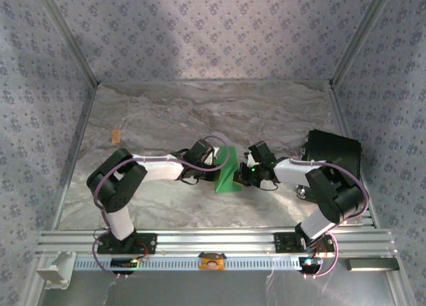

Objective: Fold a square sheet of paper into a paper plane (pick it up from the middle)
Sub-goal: Fold the triangle a second time at the center of the table.

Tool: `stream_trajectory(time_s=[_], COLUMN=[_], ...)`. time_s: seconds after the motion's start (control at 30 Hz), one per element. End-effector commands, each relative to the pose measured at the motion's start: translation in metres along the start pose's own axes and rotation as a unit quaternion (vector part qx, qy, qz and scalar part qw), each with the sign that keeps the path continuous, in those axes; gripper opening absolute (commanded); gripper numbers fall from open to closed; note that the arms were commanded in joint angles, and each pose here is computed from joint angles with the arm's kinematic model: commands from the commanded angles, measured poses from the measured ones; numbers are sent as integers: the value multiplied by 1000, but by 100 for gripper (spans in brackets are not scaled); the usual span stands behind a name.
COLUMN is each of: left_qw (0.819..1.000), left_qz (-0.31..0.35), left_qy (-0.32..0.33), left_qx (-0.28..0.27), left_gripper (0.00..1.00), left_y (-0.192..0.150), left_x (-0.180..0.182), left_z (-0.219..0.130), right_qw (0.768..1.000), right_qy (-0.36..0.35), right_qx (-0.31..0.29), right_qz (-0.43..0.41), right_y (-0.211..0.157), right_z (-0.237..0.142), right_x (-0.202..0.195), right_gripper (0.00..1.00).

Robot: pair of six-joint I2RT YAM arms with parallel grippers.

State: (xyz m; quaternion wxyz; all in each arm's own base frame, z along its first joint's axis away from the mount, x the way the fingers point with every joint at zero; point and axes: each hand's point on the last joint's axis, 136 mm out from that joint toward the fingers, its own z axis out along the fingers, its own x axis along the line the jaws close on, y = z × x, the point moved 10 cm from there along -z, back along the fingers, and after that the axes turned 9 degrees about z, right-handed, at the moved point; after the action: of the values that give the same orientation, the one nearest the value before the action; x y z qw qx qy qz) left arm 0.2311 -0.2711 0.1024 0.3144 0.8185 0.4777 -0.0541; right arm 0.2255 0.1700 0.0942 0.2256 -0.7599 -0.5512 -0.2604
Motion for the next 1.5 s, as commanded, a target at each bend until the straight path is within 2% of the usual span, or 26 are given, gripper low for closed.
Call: stream_trajectory(time_s=[0.0,0.4,0.63,1.23,1.47], left_qw=[1000,1000,1000,1000,1000], left_qz=[5,15,7,17,14], left_qy=[2,0,2,-22,-7], left_qx=[-5,-17,6,-8,0], left_gripper=[4,5,5,5,5], left_y=[0,8,0,7,3], left_x=[-1,-7,-2,-8,-3], left_z=[-4,-15,-3,-4,1], right_qw=[999,999,999,999,999], right_qy=[-45,-46,-45,-44,-45], right_qx=[6,7,6,7,5], right_qz=[20,21,21,21,21], right_y=[-4,-4,-4,-3,-4], right_z=[4,3,3,3,2], right_x=[-18,-18,-19,-18,-19], right_gripper=[7,7,7,7,7])
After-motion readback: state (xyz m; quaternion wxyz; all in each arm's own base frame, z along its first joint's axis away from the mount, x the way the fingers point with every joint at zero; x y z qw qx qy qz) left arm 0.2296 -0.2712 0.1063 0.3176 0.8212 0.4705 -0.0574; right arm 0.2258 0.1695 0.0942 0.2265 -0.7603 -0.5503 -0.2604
